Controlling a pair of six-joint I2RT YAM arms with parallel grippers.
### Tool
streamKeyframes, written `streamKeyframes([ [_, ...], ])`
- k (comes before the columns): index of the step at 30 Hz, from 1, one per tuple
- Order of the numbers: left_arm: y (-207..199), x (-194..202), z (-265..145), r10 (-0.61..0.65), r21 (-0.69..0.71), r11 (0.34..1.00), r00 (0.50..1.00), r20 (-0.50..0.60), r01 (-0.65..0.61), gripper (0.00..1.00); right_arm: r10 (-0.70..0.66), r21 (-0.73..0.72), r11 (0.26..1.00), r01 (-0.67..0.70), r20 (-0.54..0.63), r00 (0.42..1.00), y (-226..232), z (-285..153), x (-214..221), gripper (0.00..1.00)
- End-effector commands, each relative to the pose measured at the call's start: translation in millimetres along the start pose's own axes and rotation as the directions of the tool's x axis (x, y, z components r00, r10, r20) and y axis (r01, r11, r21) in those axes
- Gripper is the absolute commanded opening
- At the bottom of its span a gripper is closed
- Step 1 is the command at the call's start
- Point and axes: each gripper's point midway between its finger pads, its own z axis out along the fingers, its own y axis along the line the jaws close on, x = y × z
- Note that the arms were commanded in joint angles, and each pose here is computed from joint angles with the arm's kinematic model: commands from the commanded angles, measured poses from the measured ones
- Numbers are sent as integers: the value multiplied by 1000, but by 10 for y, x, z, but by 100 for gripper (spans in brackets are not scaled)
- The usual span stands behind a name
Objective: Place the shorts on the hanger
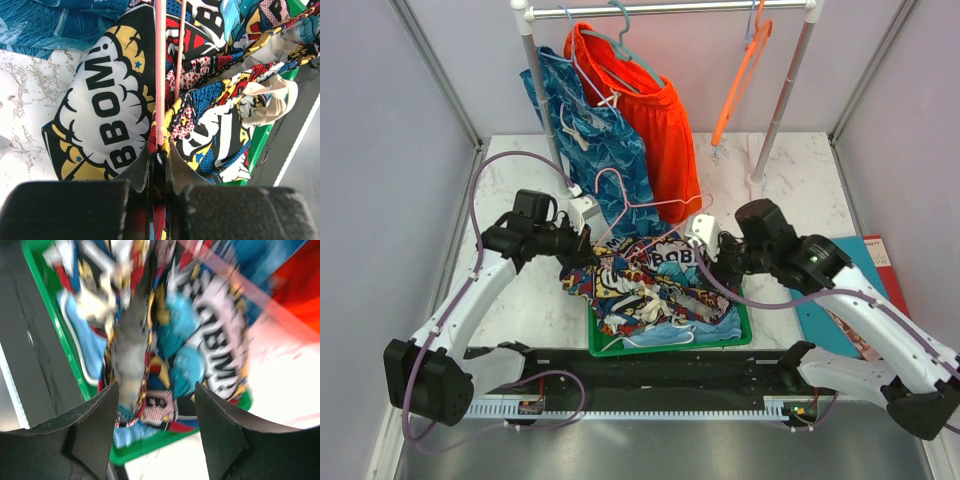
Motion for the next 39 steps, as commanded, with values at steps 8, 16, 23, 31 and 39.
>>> streamKeyframes([
  [8,41,-252,-98,3,-48,999,998,67,0,2,-7,-75,997,-16,-285,958,130,350,902,68],
  [16,23,-217,-113,-6,-43,999,998,61,9,2,-46,-57,998,27,-383,923,51,548,1208,62],
  [23,67,-146,-343,41,-47,998,998,57,-38,2,-64,89,989,116,-449,891,-249,302,1275,0],
  [31,109,-46,-788,108,-21,994,989,105,-106,2,131,338,941,0,-363,922,-899,-241,1361,0],
  [39,-92,278,-870,395,35,918,919,-4,-395,2,268,382,908,-169,-224,937,-1356,-390,1060,0],
])
